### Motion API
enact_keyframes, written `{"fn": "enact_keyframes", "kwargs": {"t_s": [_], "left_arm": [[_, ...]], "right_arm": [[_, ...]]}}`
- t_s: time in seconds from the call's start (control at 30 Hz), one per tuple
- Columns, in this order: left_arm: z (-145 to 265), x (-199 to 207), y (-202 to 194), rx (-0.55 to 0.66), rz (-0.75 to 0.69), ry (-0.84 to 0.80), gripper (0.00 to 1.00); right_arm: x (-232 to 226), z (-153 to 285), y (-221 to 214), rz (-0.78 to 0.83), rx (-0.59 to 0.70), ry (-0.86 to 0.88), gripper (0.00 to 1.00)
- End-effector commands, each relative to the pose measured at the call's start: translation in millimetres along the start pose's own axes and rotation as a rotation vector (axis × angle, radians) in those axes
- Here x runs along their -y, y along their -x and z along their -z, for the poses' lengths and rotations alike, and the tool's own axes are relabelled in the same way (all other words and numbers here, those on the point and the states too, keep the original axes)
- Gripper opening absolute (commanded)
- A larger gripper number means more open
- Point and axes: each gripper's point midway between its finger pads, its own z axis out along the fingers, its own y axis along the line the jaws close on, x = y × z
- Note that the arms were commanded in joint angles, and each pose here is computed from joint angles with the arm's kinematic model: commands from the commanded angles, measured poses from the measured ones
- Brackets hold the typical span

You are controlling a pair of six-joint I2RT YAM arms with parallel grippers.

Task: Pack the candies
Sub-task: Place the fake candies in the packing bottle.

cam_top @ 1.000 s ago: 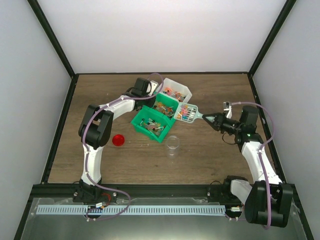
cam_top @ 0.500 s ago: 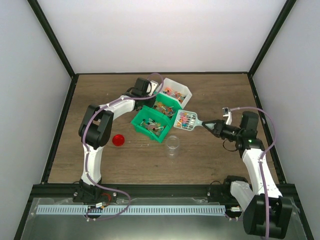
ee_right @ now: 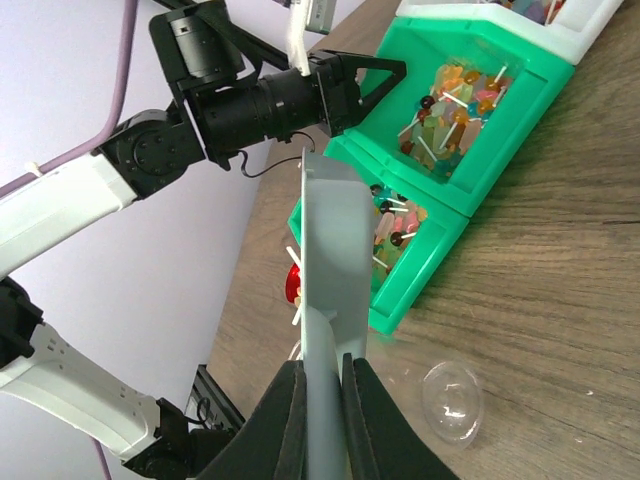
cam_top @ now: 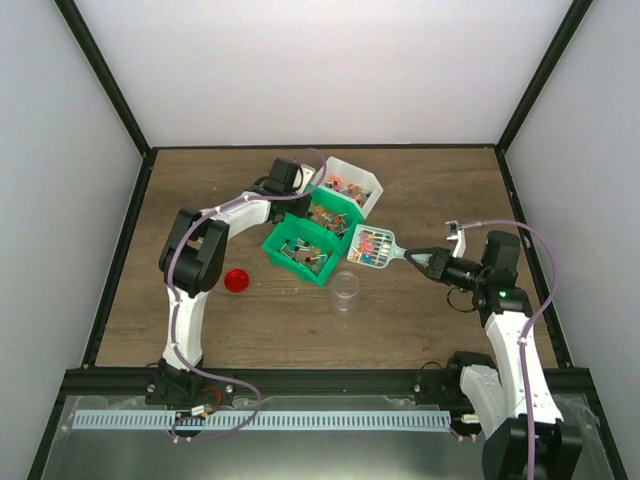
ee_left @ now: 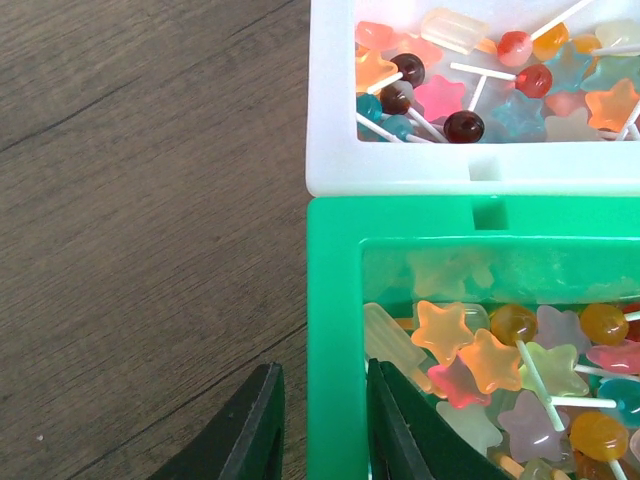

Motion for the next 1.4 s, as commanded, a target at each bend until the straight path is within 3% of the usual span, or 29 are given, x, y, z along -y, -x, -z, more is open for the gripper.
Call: {"fn": "enact_keyframes", "kwargs": {"t_s": [0.0, 0.53, 1.37], "left_arm": [[-14, 3, -37, -0.11, 0.012, -0.013, 0.25], [-16, 1, -38, -0.113, 0.027, -0.013, 0.26], [-18, -2, -44, -0.122, 0.029, -0.01, 0.26]], "right_arm": [[-9, 7, -2, 0.045, 0.022, 0.016, 0.01], [-21, 16, -19, 0.048, 0.032, 0.042, 0.01], [-35, 37, -18, 0.129, 0.097, -0.069, 0.01]]}}
